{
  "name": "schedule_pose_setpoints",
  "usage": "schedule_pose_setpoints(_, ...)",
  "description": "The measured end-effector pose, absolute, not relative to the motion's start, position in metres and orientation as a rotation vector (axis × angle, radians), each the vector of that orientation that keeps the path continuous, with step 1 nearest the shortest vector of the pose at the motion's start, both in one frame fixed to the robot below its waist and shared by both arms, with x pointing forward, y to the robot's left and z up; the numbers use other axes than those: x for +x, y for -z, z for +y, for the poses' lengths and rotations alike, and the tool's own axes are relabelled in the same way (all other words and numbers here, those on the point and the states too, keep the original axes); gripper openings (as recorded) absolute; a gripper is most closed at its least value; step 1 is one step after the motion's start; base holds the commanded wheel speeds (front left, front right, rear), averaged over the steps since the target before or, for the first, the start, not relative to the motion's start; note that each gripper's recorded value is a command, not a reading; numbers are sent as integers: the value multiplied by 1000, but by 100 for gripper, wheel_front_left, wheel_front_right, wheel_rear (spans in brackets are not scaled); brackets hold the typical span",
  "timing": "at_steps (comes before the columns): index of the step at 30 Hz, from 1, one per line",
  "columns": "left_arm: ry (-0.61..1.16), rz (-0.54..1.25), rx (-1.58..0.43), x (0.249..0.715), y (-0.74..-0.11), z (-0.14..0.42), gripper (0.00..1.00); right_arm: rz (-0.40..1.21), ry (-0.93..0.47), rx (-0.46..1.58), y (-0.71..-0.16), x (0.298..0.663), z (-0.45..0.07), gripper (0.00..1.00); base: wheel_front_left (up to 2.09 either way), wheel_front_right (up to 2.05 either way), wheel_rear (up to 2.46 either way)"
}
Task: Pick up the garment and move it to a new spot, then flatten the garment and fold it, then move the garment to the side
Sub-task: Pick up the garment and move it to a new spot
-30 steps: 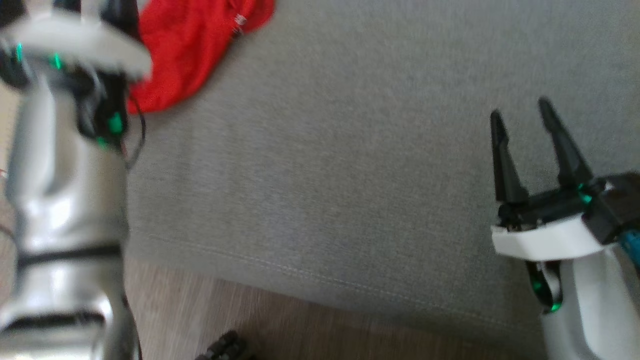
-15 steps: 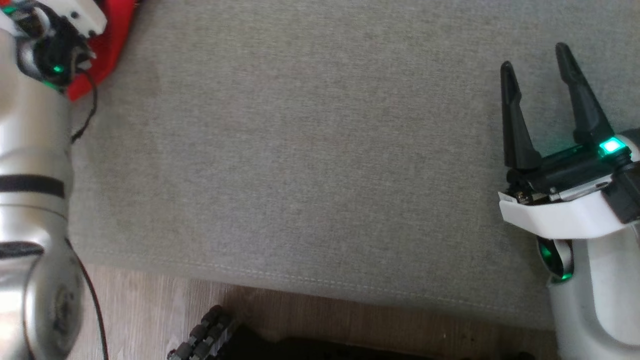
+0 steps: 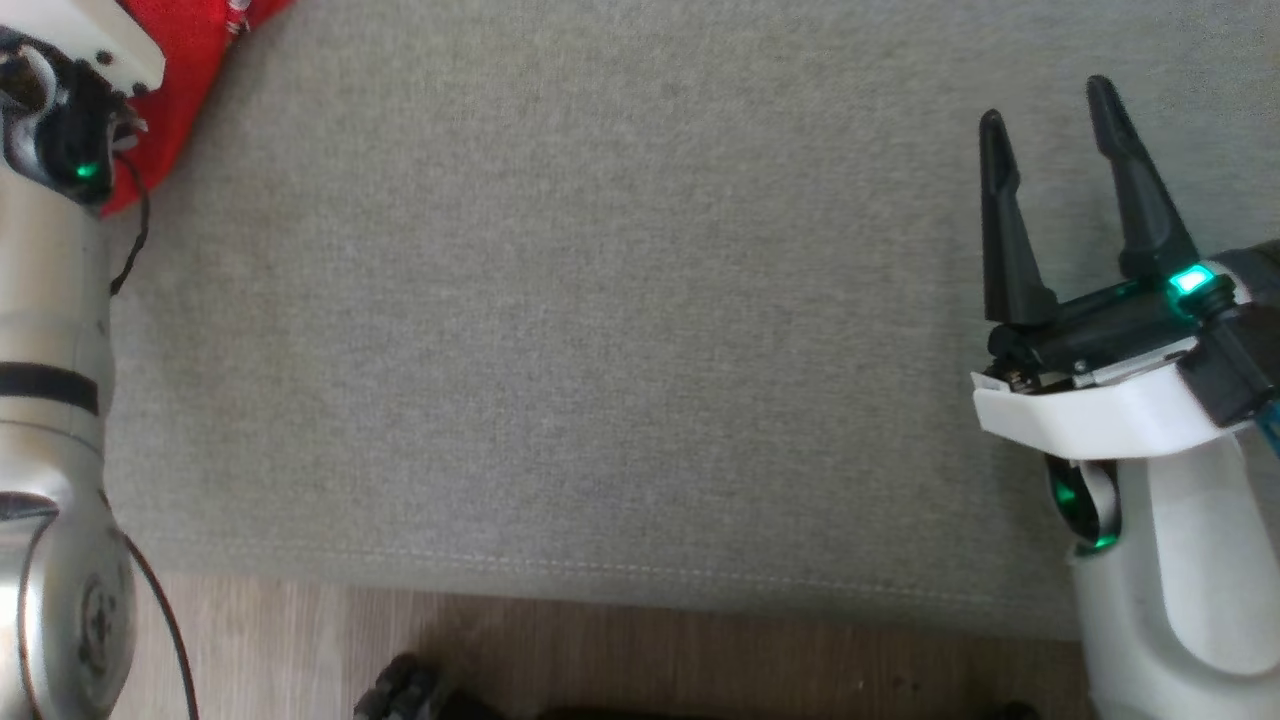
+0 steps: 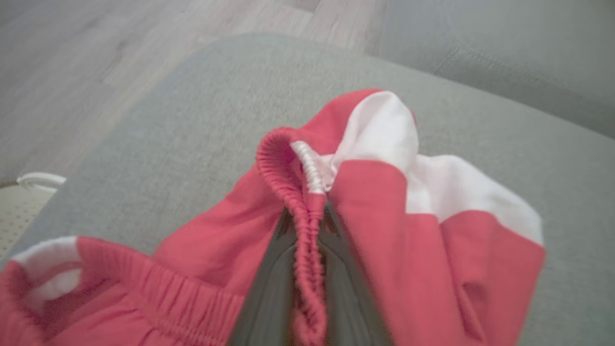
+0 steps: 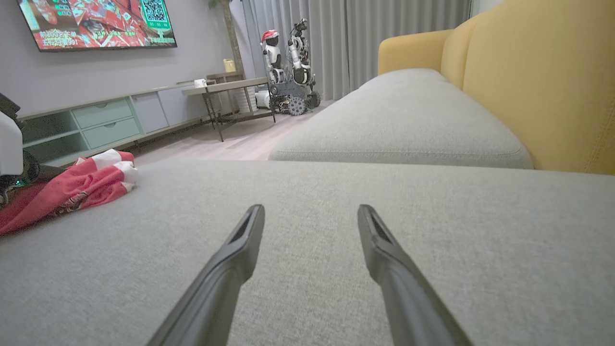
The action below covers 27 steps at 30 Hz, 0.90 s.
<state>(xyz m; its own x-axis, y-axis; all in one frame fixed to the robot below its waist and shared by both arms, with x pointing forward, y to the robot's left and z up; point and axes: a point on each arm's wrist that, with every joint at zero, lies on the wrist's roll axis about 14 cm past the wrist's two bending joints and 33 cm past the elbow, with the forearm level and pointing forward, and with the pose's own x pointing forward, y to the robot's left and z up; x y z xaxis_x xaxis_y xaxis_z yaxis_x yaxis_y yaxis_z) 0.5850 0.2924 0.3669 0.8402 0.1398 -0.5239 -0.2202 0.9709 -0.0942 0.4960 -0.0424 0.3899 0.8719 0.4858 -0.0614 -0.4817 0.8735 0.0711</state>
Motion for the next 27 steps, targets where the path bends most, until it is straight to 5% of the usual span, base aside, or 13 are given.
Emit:
schedule_pose_setpoints(9,-49,226,-152,604,-470,250,0,2,-455,81,-444,475,-52,100,0,0,0)
schedule_pose_setpoints(27,644,-73,-202,548,-613,-3,0,-175,-215,41,-535,420,-136,100,0,0,0)
